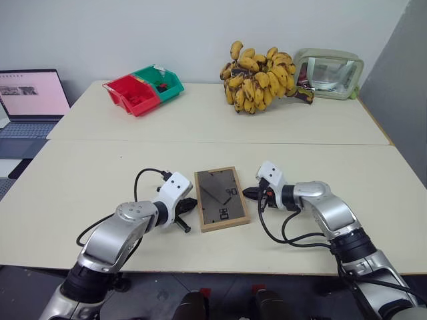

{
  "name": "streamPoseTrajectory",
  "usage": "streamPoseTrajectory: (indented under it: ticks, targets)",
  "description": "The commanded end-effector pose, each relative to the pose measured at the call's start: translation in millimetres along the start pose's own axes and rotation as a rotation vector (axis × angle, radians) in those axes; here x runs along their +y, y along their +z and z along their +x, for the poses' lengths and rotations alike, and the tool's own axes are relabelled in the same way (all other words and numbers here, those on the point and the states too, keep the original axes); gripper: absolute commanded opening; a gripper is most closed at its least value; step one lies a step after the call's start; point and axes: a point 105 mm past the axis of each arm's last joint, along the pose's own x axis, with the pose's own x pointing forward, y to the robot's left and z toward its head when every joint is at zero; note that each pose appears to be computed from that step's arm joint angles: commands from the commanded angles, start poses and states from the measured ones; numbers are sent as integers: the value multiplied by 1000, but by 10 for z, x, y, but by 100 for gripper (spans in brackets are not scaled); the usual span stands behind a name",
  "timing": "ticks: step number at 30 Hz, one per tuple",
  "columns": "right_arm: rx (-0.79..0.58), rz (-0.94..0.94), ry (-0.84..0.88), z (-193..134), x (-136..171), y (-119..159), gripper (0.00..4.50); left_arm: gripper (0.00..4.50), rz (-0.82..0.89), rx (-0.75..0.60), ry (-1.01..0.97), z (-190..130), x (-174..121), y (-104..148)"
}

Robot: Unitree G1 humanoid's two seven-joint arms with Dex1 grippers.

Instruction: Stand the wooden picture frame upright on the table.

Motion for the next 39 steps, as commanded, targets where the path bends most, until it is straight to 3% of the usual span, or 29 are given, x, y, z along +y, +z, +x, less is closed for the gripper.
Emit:
streamPoseTrajectory:
  ticks: [1, 6, 9, 13, 17, 21, 23, 32, 39]
  targets:
    - [-27, -35, 53, -130, 82, 74, 3, 0, 22, 21, -36, 131, -80, -59]
    - [5, -61, -59, -280, -124, 4, 3, 0, 39, 60, -48, 2, 12, -163]
    - [16, -100, -123, -322, -259, -16, 3, 0, 22, 95, -32, -252, 257, -282]
    - [-10, -93, -156, -308, -322, 40, 3, 0, -107, 38, -96, -551, 433, -127]
    - [-22, -93, -157, -239, -302, 44, 0, 71, -447, -30, -294, -705, 310, 56]
    - [-25, -85, -150, -111, -229, -5, 0, 157, -784, 20, -358, -703, 315, -54]
    - [-29, -78, -151, -44, -194, -25, 0, 174, -871, 37, -369, -667, 322, -107]
    - [-64, -60, -117, 190, 1, 61, 0, 276, -946, 56, -458, -298, 25, -153]
    - [-74, -35, -129, 243, 20, 101, 0, 393, -962, 24, -570, -188, -289, -27]
